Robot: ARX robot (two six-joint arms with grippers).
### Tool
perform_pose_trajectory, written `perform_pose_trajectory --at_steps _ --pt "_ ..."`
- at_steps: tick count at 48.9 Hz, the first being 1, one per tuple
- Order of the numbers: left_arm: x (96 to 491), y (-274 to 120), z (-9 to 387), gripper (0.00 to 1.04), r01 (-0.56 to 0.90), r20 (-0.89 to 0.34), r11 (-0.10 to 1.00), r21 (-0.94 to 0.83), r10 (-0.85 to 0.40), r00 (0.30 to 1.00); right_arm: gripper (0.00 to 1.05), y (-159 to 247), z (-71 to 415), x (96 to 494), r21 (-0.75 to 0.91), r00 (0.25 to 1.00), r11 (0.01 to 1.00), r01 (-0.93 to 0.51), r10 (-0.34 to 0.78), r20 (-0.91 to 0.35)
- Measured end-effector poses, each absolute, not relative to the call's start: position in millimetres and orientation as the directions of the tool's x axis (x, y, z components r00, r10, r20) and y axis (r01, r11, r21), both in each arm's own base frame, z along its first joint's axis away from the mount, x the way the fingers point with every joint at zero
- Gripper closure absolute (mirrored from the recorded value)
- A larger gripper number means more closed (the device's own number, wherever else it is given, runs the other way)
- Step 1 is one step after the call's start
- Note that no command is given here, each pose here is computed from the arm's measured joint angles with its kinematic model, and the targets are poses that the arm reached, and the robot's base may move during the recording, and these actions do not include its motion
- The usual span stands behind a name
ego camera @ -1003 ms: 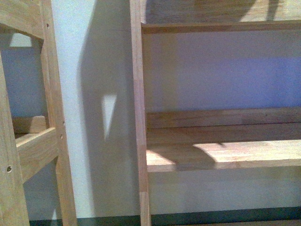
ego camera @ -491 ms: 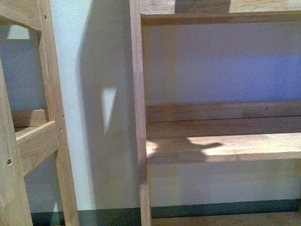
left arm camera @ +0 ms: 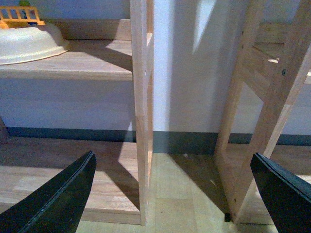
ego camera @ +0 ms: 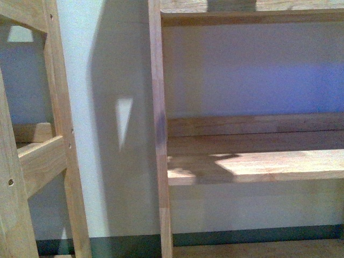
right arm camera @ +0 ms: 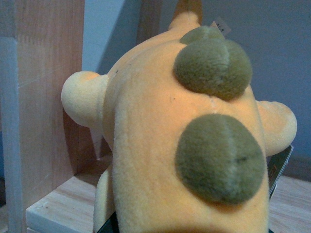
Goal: Put away toys
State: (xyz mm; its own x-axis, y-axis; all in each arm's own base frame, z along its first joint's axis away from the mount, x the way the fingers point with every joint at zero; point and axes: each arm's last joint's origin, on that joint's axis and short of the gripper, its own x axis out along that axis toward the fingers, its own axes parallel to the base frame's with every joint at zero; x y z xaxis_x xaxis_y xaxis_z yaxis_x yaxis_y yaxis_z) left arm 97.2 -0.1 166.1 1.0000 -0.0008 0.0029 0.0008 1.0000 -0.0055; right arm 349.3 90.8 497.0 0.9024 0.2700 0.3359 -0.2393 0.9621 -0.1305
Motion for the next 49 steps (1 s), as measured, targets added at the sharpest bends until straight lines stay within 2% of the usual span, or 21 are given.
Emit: perform_pose_trajectory --at_steps 28,42,46,49 --pt "97 0 166 0.06 0.001 0.003 1.000 -0.006 -0.001 1.000 0.84 85 510 385 -0.046 0.931 0.972 -0.230 0.233 0.282" --pt "97 0 166 0.06 0.001 0.003 1.000 -0.006 -0.001 1.000 0.27 90 512 384 -0.048 0.919 0.970 -0.239 0.242 0.312" --pt "97 0 166 0.06 0.001 0.003 1.000 -0.006 -0.001 1.000 0.20 89 511 382 -0.049 0.917 0.970 -0.238 0.241 0.319" --pt "97 0 166 0.06 0.001 0.003 1.000 -0.006 -0.001 1.000 0.09 87 512 378 -0.049 0.914 0.971 -0.232 0.235 0.331"
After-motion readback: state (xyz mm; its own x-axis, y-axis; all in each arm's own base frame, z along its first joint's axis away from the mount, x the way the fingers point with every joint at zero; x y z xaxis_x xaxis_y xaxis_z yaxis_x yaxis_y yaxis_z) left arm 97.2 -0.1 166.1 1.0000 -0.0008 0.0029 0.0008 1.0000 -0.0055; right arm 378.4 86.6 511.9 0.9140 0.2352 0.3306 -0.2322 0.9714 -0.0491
